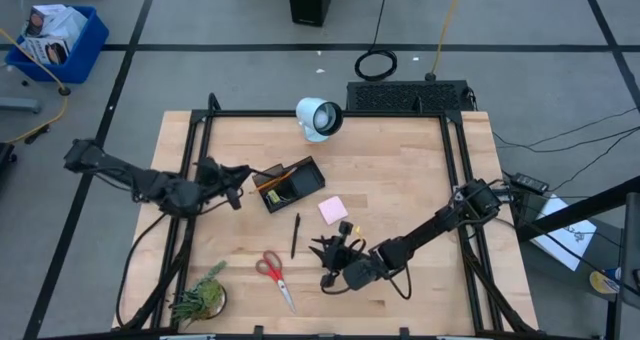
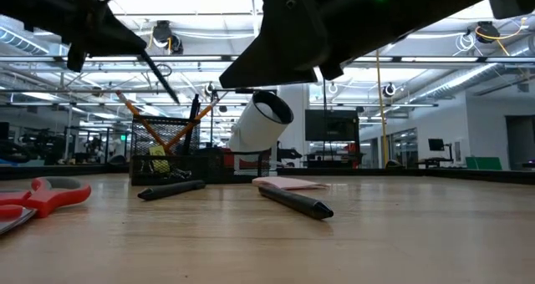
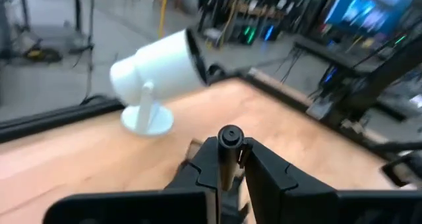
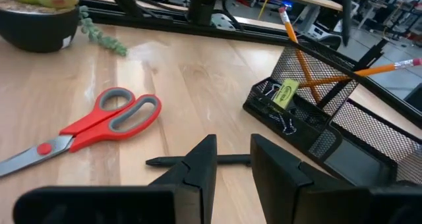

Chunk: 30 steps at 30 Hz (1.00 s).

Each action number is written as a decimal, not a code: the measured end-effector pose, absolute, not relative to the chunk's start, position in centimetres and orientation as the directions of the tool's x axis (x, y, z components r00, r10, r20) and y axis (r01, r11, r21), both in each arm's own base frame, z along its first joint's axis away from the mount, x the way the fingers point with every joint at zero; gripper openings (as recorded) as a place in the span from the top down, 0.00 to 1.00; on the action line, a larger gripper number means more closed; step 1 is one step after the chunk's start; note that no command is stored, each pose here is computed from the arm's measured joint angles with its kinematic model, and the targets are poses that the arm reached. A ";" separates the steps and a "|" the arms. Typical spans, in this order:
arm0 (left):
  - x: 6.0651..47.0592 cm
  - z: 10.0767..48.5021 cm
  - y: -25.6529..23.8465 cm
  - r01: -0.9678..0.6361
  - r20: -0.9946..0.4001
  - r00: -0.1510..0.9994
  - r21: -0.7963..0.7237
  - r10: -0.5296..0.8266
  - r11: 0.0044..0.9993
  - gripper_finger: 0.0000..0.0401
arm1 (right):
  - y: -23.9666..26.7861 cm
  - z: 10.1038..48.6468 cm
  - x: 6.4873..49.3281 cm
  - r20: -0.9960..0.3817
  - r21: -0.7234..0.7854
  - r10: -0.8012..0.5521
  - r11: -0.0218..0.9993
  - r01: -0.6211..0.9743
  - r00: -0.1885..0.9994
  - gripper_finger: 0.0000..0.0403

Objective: Pick and place office supplies into organizer
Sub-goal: Put the black pen into the black desk organizer

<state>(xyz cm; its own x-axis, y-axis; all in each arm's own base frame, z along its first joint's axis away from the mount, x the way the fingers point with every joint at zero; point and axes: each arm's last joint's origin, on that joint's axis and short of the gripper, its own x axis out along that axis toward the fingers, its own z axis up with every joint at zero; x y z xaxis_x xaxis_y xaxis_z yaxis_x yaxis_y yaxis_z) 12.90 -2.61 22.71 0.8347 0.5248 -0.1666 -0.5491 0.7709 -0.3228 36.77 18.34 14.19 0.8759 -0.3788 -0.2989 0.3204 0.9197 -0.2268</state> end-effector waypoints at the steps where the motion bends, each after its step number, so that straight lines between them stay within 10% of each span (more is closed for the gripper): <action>1: 12.9 23.0 -2.4 -0.563 -0.195 0.826 -0.316 0.529 0.763 0.89 | 18.3 14.2 36.8 -0.299 -0.224 -0.379 0.920 0.322 0.876 0.79; 19: 16.7 20.7 0.2 -0.639 -0.501 0.721 -0.215 0.479 0.738 0.86 | 18.3 14.1 36.7 -0.306 -0.214 -0.378 0.922 0.324 0.874 0.79; 30: 18.0 23.6 -0.8 -0.546 -0.450 0.799 -0.264 0.399 0.796 0.88 | 16.4 12.2 35.8 -0.315 -0.123 -0.406 0.914 0.387 0.858 0.79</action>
